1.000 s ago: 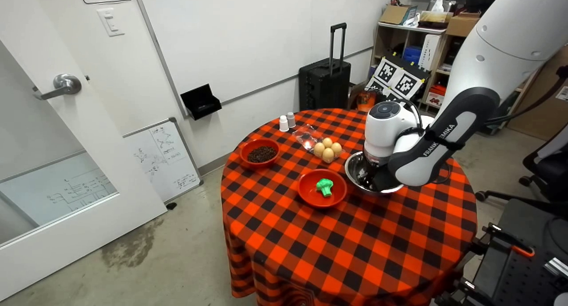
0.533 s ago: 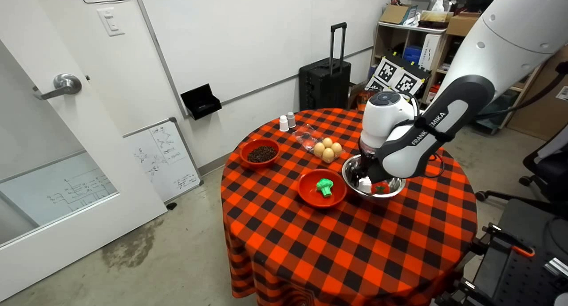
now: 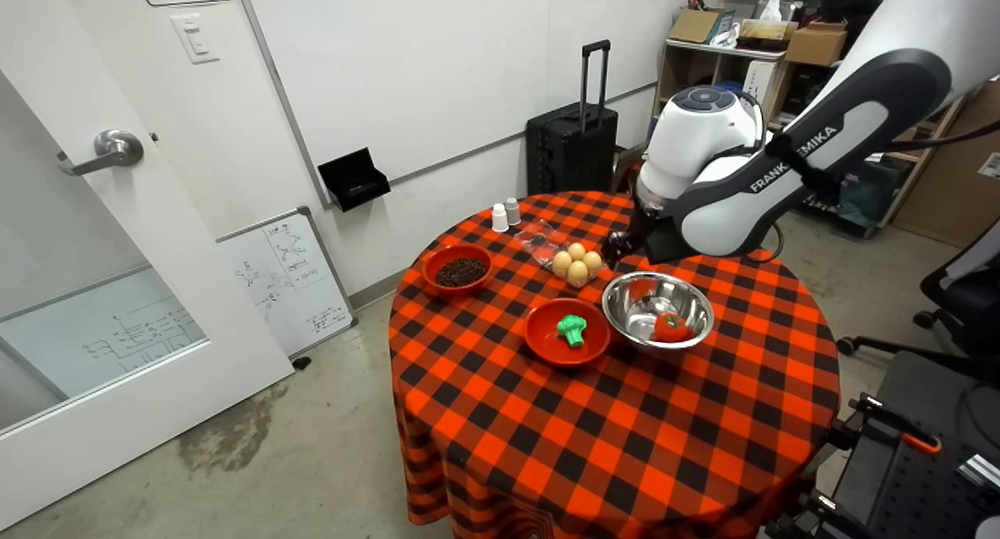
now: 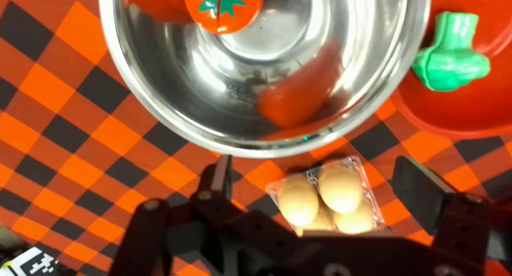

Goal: Pick the objects in the red bowl and an egg and put them in the silver bowl

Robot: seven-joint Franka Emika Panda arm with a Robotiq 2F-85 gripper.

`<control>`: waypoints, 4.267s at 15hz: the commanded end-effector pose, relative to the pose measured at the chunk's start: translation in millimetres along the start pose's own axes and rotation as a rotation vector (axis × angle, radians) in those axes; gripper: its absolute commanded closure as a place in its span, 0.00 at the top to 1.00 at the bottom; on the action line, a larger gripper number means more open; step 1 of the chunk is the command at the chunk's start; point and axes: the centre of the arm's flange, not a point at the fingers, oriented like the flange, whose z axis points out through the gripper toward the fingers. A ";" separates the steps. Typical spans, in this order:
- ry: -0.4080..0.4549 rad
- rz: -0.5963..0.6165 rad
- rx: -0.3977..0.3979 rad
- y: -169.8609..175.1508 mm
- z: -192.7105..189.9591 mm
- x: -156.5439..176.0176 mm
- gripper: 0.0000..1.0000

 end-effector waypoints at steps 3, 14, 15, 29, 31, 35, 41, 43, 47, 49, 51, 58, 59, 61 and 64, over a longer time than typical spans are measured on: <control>0.066 -0.111 0.134 -52.6 -67.3 9.1 1.00; -0.047 -0.243 0.050 -133.2 -24.5 6.8 1.00; -0.069 -0.223 0.022 -132.1 -13.2 7.5 1.00; -0.211 -0.173 -0.035 -156.4 52.7 -4.1 1.00; -0.210 -0.177 -0.037 -156.9 59.1 -4.4 1.00; -0.218 -0.180 -0.048 -155.2 71.8 -6.8 1.00; -0.226 -0.191 -0.064 -153.9 85.7 -9.5 1.00; -0.228 -0.190 -0.068 -152.7 89.2 -10.2 1.00; -0.239 -0.190 -0.072 -151.1 99.6 -13.5 1.00; -0.244 -0.192 -0.074 -150.2 103.6 -15.6 1.00; -0.248 -0.197 -0.076 -149.8 107.6 -17.3 0.95; -0.245 -0.217 -0.078 -151.5 109.6 -16.4 0.39; -0.244 -0.219 -0.078 -151.7 109.7 -16.4 0.32; -0.239 -0.223 -0.074 -153.1 108.1 -15.2 0.18; -0.233 -0.230 -0.069 -154.8 105.5 -14.5 0.14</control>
